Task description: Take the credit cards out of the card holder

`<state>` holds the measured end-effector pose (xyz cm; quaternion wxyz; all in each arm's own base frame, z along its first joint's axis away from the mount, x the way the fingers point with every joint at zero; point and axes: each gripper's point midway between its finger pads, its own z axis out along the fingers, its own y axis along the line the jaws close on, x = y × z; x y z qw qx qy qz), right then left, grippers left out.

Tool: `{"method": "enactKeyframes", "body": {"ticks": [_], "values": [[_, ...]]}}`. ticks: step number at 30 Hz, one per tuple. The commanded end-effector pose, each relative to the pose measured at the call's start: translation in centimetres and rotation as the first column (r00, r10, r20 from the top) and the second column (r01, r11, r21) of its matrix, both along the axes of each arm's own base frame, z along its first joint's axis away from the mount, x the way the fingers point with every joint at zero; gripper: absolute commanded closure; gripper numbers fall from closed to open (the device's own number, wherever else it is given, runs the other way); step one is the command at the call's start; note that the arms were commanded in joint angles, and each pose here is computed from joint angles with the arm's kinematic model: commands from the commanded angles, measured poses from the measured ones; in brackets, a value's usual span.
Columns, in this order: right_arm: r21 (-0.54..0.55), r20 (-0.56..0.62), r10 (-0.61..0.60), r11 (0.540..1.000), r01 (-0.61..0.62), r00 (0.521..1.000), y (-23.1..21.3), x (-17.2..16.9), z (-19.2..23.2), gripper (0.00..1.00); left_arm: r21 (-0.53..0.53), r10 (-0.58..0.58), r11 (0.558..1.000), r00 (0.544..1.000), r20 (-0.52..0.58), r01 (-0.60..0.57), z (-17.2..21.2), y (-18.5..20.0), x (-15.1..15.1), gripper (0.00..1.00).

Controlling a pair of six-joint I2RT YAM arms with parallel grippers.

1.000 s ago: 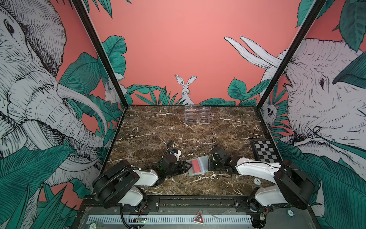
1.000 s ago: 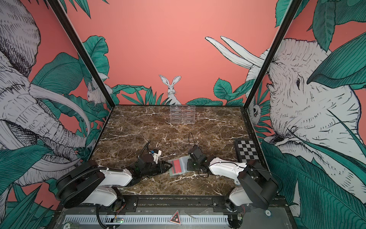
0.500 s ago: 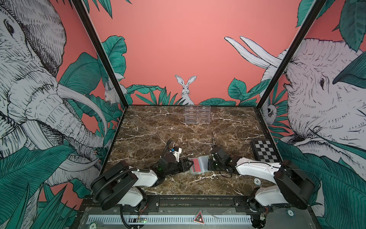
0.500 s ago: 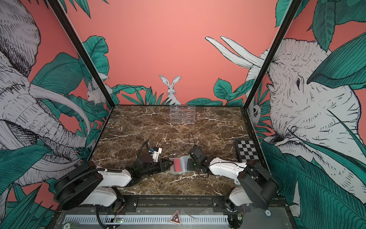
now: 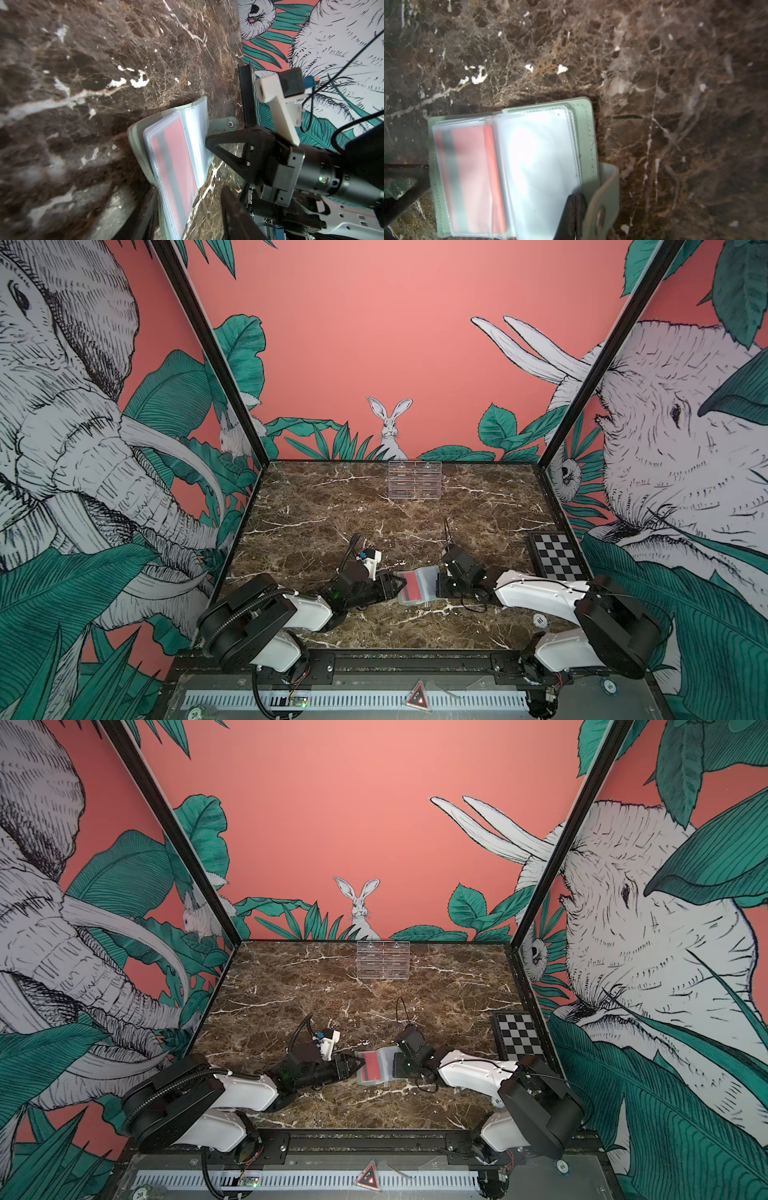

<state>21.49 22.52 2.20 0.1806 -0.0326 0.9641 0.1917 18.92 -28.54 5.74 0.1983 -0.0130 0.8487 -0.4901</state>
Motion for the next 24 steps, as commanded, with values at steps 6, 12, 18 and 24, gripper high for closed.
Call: {"method": "enactKeyframes", "body": {"ticks": [6, 12, 18, 24], "values": [[-0.035, -0.033, 0.002, 0.999, -0.004, 0.999, -0.7, -0.7, -1.1, 1.00, 0.104, -0.038, 0.994, 0.998, -0.055, 0.044, -1.5, 0.9, -1.6, 0.42], [-0.036, -0.028, 0.003, 0.999, -0.004, 1.000, -0.8, -0.6, -1.0, 1.00, 0.136, -0.056, 0.988, 0.995, -0.086, 0.067, -2.4, 1.0, -2.1, 0.39], [-0.034, -0.032, 0.004, 0.999, -0.006, 0.999, -0.7, -0.7, -1.1, 1.00, 0.095, -0.067, 0.992, 0.993, -0.094, 0.076, -2.6, 0.0, -2.0, 0.41], [-0.032, -0.033, 0.004, 0.999, -0.005, 0.999, -0.7, -0.7, -1.1, 1.00, 0.024, -0.053, 0.998, 0.997, -0.064, 0.054, -2.0, -0.4, -1.6, 0.50]]}}
